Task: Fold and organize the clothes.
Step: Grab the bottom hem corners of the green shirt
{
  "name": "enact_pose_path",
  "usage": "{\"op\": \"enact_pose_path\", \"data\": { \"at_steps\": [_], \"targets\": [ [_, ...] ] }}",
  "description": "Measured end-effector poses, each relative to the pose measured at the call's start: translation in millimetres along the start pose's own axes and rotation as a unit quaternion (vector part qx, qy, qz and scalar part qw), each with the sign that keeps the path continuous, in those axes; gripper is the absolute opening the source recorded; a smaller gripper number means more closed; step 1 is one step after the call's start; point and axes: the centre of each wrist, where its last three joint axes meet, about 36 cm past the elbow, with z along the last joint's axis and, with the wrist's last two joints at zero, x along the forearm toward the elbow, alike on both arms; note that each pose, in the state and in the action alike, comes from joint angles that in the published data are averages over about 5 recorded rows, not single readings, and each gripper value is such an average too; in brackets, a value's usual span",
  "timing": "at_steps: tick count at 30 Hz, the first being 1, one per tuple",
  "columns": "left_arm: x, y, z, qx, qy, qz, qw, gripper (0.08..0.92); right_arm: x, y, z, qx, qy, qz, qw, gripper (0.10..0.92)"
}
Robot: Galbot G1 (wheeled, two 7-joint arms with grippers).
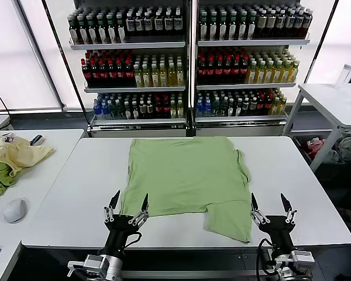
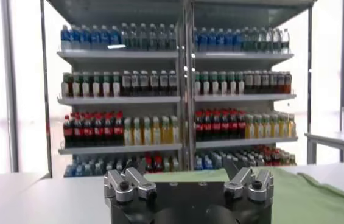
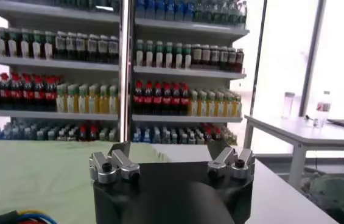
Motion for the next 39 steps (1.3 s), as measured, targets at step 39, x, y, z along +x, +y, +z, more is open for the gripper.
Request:
{"op": "enact_pose_path", "data": {
  "at_steps": [39],
  "targets": [
    [-74, 37, 37, -0.042, 0.214, -0.059, 0.974, 0.79, -15, 56, 57, -0.027, 0.188, -0.049, 0.981, 0.691]
  ]
}}
